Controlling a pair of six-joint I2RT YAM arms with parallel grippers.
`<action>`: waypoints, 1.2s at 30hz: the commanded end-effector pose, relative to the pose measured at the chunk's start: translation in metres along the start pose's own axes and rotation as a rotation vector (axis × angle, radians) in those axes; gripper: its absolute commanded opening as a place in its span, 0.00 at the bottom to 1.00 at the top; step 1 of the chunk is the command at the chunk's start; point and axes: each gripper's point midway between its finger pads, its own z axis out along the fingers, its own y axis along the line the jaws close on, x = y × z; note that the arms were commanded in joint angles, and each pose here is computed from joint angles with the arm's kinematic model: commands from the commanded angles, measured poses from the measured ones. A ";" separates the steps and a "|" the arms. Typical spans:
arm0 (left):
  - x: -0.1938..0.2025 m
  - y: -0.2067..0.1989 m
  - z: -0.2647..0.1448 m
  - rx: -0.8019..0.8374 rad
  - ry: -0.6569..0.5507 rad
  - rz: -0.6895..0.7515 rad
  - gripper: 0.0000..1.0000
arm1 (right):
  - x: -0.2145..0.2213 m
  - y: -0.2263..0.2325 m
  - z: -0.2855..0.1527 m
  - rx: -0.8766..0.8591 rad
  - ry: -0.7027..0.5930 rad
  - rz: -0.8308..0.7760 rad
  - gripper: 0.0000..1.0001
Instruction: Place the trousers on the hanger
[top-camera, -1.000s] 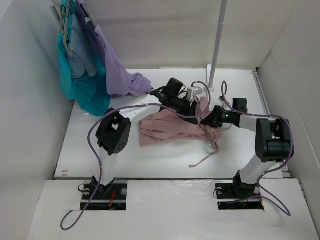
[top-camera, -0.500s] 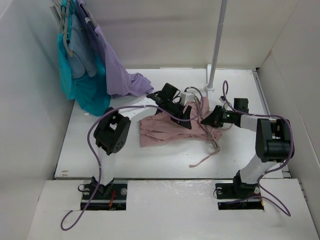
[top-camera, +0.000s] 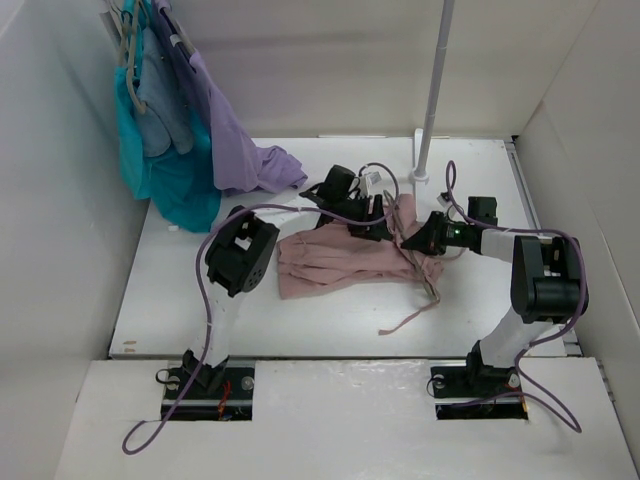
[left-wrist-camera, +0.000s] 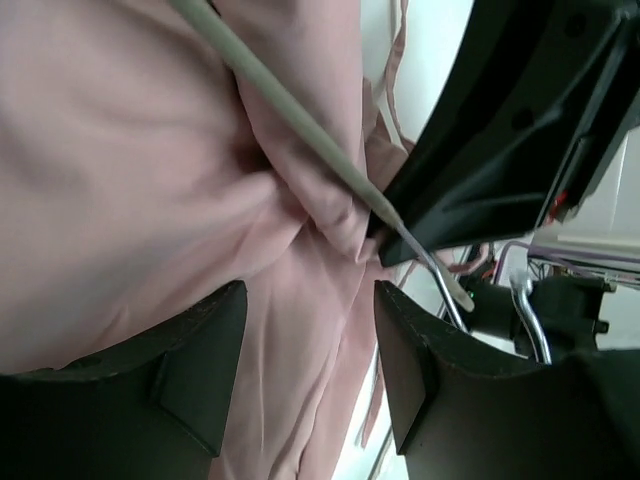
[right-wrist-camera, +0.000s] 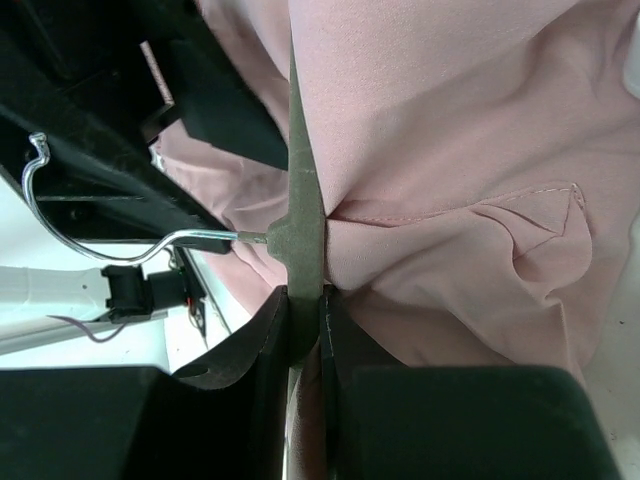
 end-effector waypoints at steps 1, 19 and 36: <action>-0.025 -0.026 0.009 0.045 -0.067 0.051 0.51 | -0.012 0.019 -0.003 -0.080 -0.007 -0.089 0.00; -0.017 -0.005 0.039 -0.041 -0.040 0.011 0.17 | -0.009 0.021 0.006 -0.090 0.017 -0.090 0.00; -0.011 0.012 -0.042 -0.149 0.007 0.250 0.00 | -0.061 0.045 -0.022 0.012 -0.176 -0.051 0.00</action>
